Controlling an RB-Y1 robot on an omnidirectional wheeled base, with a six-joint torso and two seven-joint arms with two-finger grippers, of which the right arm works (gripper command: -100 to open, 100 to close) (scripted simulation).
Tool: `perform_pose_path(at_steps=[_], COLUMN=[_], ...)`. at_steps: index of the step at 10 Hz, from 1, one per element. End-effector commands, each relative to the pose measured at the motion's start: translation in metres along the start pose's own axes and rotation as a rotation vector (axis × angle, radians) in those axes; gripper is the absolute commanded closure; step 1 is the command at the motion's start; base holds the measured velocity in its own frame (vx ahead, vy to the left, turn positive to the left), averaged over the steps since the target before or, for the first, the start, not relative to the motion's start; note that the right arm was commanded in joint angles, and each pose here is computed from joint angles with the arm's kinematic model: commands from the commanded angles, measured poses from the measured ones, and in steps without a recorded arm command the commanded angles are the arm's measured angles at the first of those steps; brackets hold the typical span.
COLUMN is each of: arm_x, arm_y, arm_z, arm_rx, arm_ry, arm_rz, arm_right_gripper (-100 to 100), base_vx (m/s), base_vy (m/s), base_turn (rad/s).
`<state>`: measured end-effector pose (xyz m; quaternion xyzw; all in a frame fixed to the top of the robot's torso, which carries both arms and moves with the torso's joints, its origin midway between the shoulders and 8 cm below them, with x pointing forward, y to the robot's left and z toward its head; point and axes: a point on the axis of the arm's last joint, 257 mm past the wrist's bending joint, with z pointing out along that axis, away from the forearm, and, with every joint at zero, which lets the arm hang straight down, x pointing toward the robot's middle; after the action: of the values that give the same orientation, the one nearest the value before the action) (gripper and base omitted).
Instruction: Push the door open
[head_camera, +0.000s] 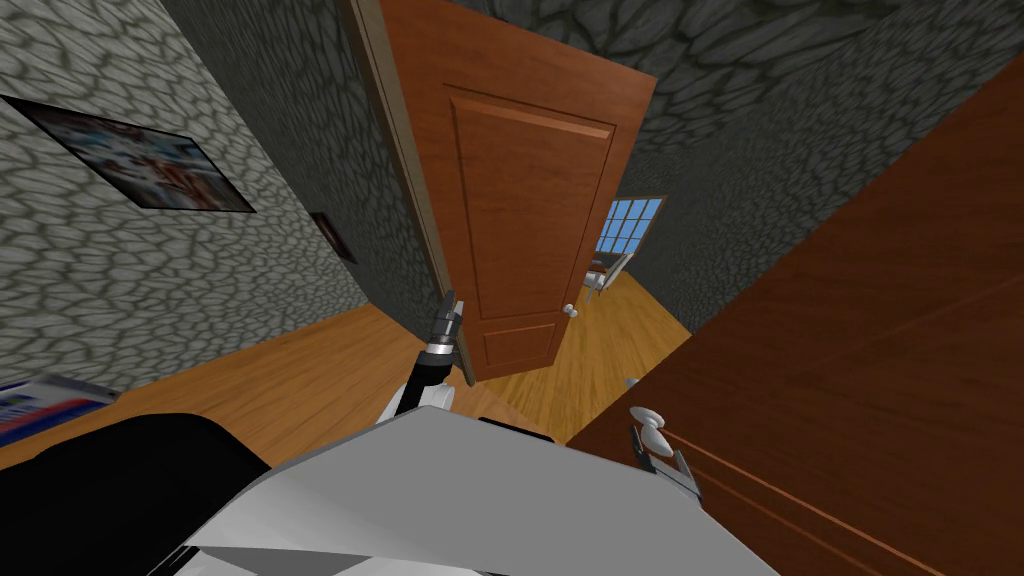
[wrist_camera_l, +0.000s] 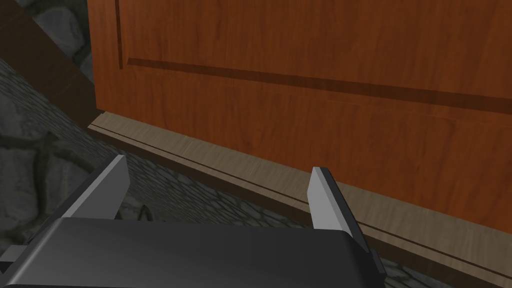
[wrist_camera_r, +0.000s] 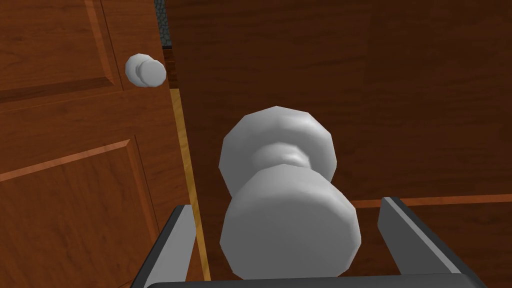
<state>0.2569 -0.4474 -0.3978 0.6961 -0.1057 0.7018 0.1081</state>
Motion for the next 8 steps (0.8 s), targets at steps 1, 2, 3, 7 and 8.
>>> perform_pose_path(at_steps=[1, 2, 3, 7, 8], arm_x=[0.0039, 0.0055, 0.0036, 0.0036, 0.0036], arm_y=[0.0151, 0.0212, 0.0161, 0.0161, 0.0161], arm_z=[-0.0044, -0.0057, -0.0047, -0.0047, -0.0047], arm_rx=[-0.003, -0.003, -0.003, -0.003, -0.003], arm_ry=[0.003, 0.004, 0.002, 0.002, 0.002], arm_rz=[0.002, 0.002, 0.0, 0.0, 0.0], arm_right_gripper=[-100, -100, -100, 100, 100], base_vx=[0.1, 0.088, 0.033, -0.006, 0.0], base_vy=[0.049, 0.052, 0.021, -0.009, 0.0], base_turn=[0.045, 0.039, 0.003, 0.001, 0.0])
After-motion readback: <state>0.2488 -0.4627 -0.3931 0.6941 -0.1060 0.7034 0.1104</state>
